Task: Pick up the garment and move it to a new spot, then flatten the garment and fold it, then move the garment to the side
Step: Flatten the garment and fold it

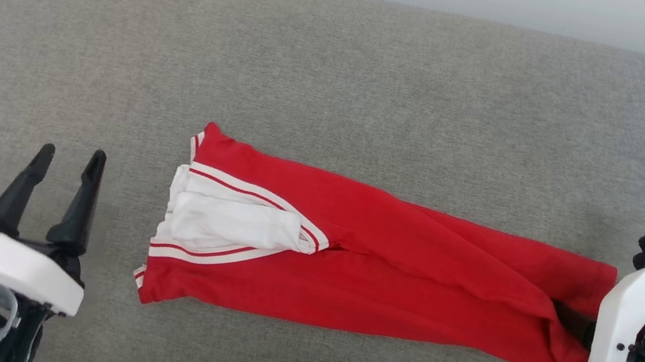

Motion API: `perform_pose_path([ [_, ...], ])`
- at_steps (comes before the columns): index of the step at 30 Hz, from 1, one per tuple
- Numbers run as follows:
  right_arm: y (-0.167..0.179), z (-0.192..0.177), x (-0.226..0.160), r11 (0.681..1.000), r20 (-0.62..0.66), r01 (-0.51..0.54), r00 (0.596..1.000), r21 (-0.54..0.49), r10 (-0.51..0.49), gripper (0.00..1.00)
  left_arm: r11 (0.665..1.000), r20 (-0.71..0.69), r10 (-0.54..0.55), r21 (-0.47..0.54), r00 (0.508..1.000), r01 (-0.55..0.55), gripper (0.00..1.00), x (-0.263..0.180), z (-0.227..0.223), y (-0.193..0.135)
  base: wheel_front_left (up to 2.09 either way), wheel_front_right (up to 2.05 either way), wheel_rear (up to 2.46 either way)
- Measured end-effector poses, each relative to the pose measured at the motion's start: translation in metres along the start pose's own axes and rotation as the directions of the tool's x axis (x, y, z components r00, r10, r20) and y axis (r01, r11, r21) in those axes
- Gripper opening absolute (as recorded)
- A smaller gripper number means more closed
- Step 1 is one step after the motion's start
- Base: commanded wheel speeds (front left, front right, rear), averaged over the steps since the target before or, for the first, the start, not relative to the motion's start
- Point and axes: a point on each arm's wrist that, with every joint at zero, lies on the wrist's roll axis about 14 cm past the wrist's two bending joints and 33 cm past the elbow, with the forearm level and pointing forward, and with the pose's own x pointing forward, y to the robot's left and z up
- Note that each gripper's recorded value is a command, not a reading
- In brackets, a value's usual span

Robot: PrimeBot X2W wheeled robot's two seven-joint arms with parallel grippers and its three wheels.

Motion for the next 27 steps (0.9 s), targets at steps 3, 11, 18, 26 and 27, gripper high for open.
perform_pose_path([
  [3, 0.006, -0.002, 0.004, 1.0, -0.047, -0.013, 0.999, -0.025, 0.012, 0.0, 1.0, 0.033, 0.026, -0.007, 0.999, -0.026, 1.0, -0.007, 0.001, 0.006, 0.0, 0.0, 0.0],
  [11, 0.021, 0.007, 0.004, 0.997, -0.047, -0.081, 0.995, 0.016, 0.082, 0.0, 0.995, 0.09, 0.085, -0.057, 0.992, -0.08, 1.0, -0.027, -0.003, 0.018, 0.0, 0.0, 0.0],
  [18, 0.015, 0.018, -0.009, 0.997, -0.015, -0.08, 0.997, 0.023, 0.08, 0.0, 0.99, 0.127, 0.119, -0.097, 0.985, -0.107, 1.0, -0.039, -0.007, 0.02, 0.0, 0.0, 0.0],
  [26, -0.029, 0.034, -0.036, 0.999, 0.049, 0.033, 0.998, 0.042, -0.035, 0.0, 0.988, 0.171, 0.122, -0.117, 0.978, -0.102, 1.0, -0.043, -0.003, 0.015, 0.0, 0.0, 0.0],
  [27, -0.036, 0.036, -0.04, 0.998, 0.058, 0.052, 0.997, 0.048, -0.054, 0.0, 0.988, 0.173, 0.122, -0.116, 0.977, -0.103, 1.0, -0.044, -0.004, 0.014, 0.0, 0.0, 0.0],
])
